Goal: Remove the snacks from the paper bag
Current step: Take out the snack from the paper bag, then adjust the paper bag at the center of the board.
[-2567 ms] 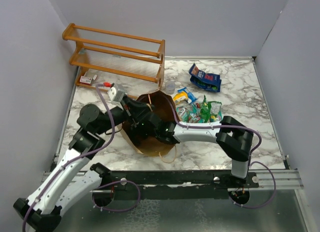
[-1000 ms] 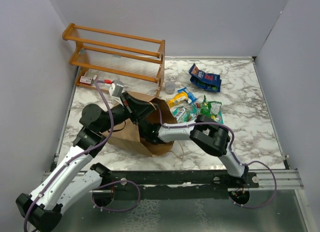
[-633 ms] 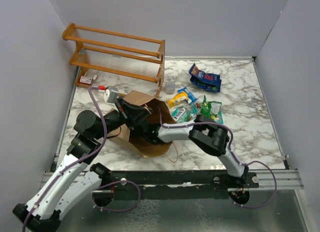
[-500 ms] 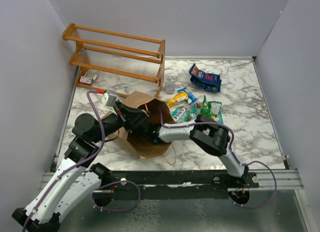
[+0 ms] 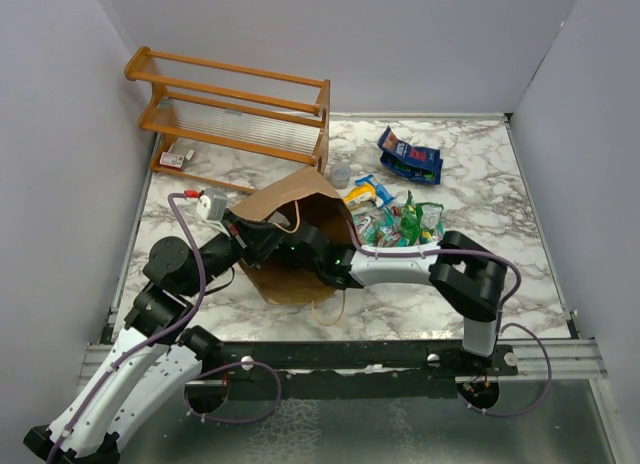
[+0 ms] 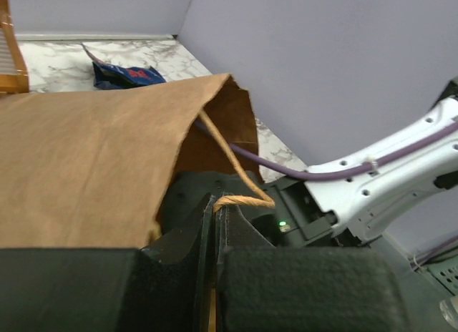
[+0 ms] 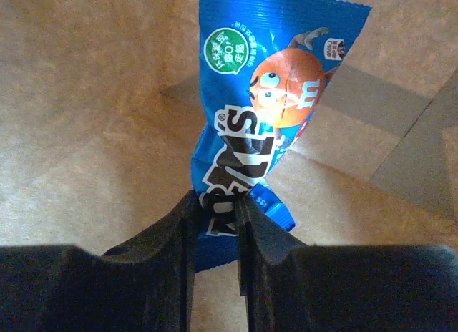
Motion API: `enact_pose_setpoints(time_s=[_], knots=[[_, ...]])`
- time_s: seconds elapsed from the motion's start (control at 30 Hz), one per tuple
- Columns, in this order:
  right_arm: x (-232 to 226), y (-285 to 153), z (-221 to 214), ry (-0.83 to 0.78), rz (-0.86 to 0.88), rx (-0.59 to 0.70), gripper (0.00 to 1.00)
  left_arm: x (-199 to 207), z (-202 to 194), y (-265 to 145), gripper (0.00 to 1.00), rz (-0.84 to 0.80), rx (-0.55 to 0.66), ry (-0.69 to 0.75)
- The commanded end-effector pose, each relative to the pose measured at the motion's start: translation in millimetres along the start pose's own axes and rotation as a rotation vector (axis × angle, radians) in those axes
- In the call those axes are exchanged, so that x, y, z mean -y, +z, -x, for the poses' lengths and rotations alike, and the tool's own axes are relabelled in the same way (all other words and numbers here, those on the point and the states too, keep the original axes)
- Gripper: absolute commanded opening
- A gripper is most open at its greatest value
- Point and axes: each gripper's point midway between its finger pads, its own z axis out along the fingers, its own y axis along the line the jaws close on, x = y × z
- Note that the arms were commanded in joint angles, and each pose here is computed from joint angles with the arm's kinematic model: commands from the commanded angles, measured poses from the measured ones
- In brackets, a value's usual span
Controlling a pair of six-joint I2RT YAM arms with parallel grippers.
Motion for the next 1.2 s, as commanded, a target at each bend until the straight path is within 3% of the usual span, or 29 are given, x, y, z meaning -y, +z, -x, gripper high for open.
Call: enact_pose_setpoints(time_s=[0.0,0.37,0.6,0.87,1.17], knots=[[-15,-25,32,-0.001,0.137,0.109,0.17,-19,20,2,0.00,0.121,0.094,0.003],[-37,-74,34,0.010,0.320,0.114,0.17,-18,67,1,0.00,0.205,0.214,-0.023],[-32,-101,37,-0.006,0.337,0.127,0.17,-10,85,-4,0.00,0.195,0.274,-0.041],[-14,-131,95,0.021,0.304,0.227,0.18,-32,81,2,0.00,0.337,0.202,-0.075],[27,-191,158,0.012,0.202,0.395,0.19,-22,117,0,0.00,0.357,0.279,-0.066]])
